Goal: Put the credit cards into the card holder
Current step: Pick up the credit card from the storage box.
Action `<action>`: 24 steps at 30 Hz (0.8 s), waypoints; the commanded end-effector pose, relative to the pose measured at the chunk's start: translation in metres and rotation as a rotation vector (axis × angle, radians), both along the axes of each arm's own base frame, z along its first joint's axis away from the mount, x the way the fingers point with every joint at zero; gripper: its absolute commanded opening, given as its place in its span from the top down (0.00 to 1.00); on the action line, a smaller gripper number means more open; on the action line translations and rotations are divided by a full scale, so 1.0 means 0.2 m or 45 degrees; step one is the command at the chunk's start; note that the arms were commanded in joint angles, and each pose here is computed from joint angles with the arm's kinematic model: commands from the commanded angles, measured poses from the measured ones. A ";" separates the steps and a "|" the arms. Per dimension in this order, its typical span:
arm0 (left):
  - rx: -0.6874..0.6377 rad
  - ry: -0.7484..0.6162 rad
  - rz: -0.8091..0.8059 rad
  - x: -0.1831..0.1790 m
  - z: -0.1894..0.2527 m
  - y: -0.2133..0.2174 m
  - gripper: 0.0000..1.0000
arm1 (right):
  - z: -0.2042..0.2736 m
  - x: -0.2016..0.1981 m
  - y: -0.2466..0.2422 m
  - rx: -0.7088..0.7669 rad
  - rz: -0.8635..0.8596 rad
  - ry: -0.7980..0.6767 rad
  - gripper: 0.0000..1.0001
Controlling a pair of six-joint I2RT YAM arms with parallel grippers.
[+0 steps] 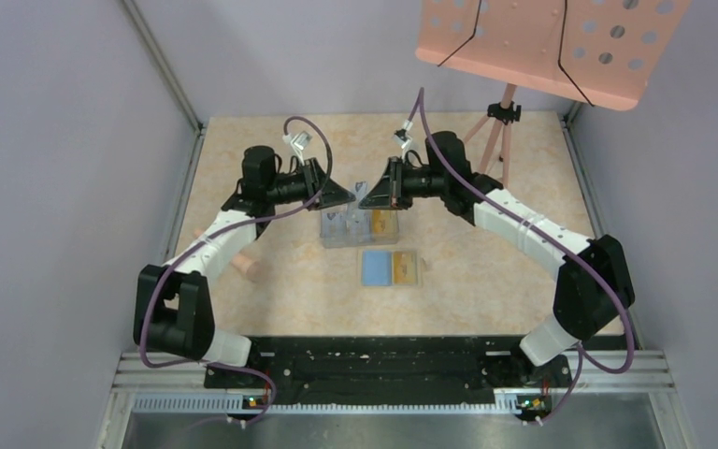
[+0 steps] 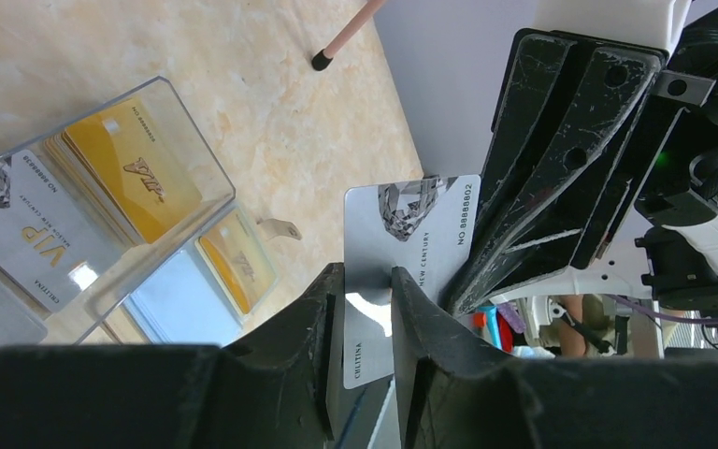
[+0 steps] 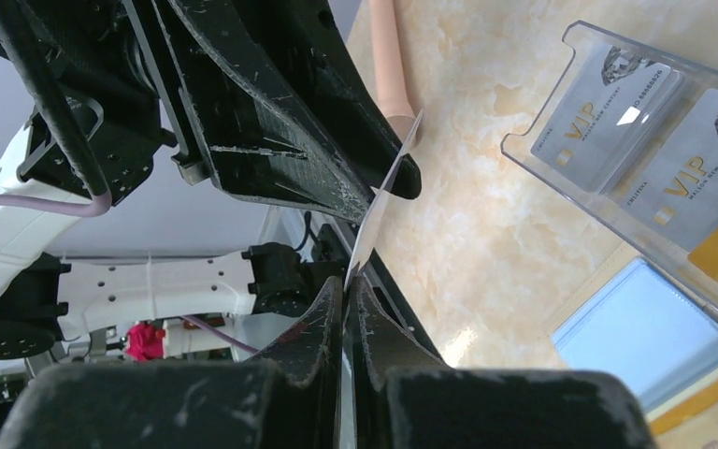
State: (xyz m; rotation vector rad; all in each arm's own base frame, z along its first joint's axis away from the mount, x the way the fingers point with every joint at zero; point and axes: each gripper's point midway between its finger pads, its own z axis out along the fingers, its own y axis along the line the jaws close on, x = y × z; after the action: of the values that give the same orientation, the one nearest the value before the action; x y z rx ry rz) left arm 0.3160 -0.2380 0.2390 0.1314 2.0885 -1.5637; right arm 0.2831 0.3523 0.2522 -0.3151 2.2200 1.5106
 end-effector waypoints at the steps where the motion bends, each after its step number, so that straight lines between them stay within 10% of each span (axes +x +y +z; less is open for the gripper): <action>1: -0.041 -0.039 -0.213 -0.13 0.08 -0.13 0.72 | 0.13 0.06 0.06 0.105 -0.004 -0.129 0.98; 12: -0.053 -0.045 -0.232 -0.14 0.11 -0.16 0.98 | 0.07 0.09 0.05 0.070 -0.055 -0.108 0.75; 24: 0.047 -0.019 -0.166 -0.12 0.02 -0.13 0.89 | -0.01 0.15 0.00 -0.032 -0.173 0.002 1.00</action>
State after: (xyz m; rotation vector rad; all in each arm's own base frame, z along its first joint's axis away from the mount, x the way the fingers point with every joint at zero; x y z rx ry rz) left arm 0.3081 -0.2571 0.2386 0.2116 2.1132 -1.5950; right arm 0.2898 0.3501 0.2298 -0.2325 2.2985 1.4637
